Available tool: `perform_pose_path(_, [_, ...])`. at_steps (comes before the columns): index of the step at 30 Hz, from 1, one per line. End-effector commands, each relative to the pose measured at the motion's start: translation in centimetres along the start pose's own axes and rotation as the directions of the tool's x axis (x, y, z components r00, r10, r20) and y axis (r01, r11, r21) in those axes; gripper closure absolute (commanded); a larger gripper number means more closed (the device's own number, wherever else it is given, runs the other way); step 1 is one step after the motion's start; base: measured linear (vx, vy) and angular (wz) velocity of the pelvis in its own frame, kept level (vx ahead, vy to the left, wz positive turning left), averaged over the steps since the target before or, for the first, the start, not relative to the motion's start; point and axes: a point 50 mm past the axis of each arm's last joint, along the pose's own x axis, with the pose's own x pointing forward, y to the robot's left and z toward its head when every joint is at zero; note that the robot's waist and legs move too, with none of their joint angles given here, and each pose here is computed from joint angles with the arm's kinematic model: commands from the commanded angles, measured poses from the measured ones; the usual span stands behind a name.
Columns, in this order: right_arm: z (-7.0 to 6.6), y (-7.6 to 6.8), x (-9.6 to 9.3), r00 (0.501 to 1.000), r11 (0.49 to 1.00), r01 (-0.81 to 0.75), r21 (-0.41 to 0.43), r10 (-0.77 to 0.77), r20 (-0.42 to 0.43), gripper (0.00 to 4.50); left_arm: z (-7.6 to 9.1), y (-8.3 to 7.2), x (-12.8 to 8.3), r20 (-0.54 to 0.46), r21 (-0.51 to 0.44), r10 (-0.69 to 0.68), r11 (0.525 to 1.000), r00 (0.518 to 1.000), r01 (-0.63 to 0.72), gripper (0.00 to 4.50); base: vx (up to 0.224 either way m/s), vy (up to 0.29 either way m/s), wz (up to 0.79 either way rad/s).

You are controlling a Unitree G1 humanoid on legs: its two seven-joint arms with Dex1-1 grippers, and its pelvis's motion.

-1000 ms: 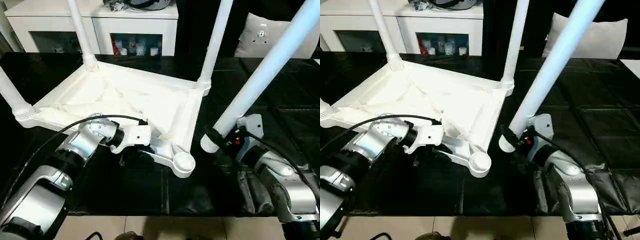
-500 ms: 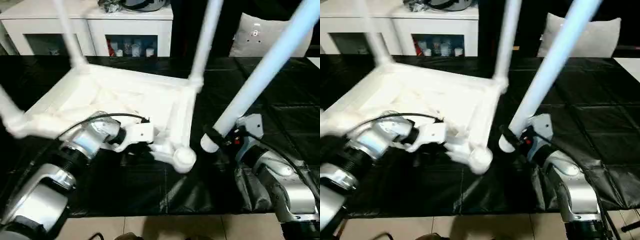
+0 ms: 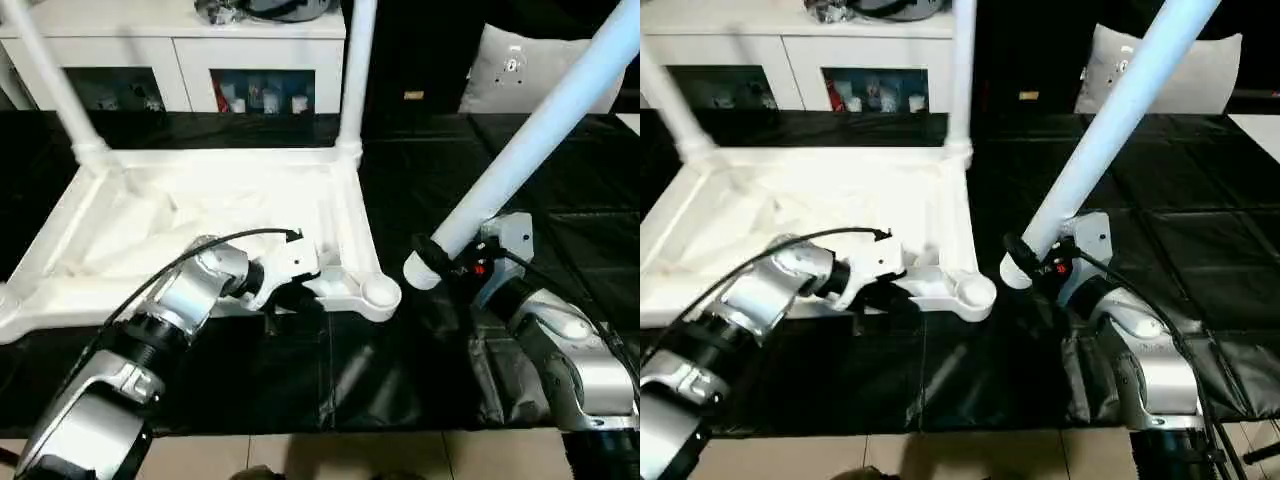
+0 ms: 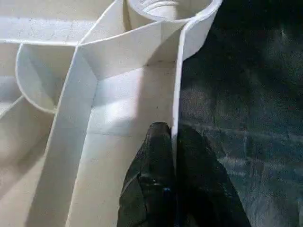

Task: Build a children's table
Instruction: Insert table leg to table base

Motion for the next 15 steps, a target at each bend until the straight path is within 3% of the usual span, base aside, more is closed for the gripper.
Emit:
perform_pose_path(1, [1.1, 0.5, 0.4, 0.999, 0.999, -0.038, 0.002, 0.038, 0.026, 2.62, -1.6, -0.3, 0.5, -0.029, -0.136, 0.085, 0.987, 0.996, -0.089, 4.50, 0.000, 0.000, 0.00])
perform_pose_path(5, [1.2, 0.8, 0.7, 0.997, 0.997, -0.071, -0.002, 0.071, 0.009, 2.62, -1.1, -0.6, 0.7, 0.013, -0.091, 0.099, 0.991, 0.995, -0.097, 4.50, 0.000, 0.000, 0.00])
perform_pose_path(10, [1.7, 1.0, 1.4, 0.992, 0.992, -0.125, -0.019, 0.125, -0.020, 2.62, -0.5, -1.2, 0.6, 0.144, 0.017, 0.089, 0.996, 0.986, -0.092, 4.50, 0.000, 0.000, 0.00])
perform_pose_path(15, [1.8, 1.0, 1.6, 0.990, 0.990, -0.137, -0.029, 0.137, -0.028, 2.62, -0.5, -1.4, 0.6, 0.190, -0.007, 0.088, 0.996, 0.978, -0.088, 4.50, 0.000, 0.000, 0.00])
